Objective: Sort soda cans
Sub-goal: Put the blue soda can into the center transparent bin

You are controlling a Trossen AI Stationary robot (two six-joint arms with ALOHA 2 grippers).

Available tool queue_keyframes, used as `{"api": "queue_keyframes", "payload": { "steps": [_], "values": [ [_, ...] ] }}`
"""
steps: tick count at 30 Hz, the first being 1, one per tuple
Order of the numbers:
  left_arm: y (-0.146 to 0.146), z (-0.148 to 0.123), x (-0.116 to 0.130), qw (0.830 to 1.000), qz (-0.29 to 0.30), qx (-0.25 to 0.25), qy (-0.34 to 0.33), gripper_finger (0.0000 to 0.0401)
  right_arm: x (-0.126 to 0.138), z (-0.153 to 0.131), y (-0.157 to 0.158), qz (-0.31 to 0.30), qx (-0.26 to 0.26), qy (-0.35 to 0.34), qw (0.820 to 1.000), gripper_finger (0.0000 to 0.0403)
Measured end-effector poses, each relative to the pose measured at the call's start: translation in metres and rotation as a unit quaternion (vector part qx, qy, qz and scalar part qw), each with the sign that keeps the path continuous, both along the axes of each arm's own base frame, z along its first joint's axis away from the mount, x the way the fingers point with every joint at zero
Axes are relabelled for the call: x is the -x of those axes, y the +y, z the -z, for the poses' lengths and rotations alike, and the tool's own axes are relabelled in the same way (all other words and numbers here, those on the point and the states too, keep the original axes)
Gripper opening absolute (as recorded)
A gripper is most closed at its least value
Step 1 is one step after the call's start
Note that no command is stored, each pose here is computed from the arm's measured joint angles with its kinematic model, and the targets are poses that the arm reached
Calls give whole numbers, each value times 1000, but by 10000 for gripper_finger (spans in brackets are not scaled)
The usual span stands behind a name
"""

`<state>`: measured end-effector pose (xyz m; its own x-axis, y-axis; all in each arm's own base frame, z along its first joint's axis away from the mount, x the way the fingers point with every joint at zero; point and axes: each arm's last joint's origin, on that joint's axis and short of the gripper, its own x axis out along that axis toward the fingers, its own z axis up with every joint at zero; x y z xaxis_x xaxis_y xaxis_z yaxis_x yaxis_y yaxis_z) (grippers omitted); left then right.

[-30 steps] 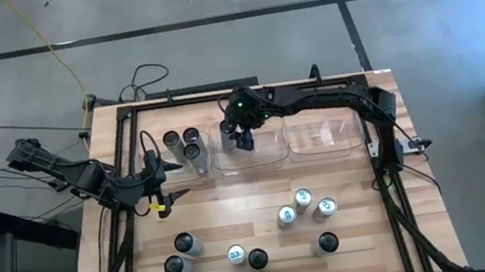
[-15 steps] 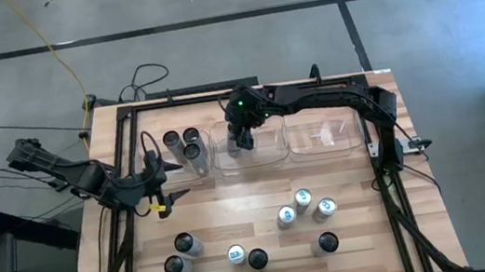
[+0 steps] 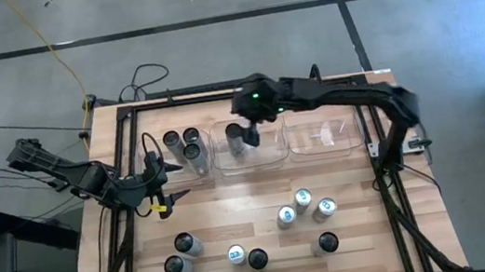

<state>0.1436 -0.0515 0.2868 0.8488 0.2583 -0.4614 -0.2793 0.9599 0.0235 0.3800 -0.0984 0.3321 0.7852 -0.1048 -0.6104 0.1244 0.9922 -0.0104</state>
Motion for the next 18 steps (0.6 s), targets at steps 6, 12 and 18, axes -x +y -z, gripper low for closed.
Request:
{"api": "queue_keyframes", "payload": {
  "steps": [6,12,18],
  "values": [
    [0,1,1,1000,-3,4,4,343,46,-31,29,39,-2,59,998,363],
    [1,13,2,1000,-16,15,18,343,96,-47,69,85,-46,148,984,363],
    [1,29,2,998,-33,31,31,343,132,-57,125,104,-96,180,973,363]
  ]
}}
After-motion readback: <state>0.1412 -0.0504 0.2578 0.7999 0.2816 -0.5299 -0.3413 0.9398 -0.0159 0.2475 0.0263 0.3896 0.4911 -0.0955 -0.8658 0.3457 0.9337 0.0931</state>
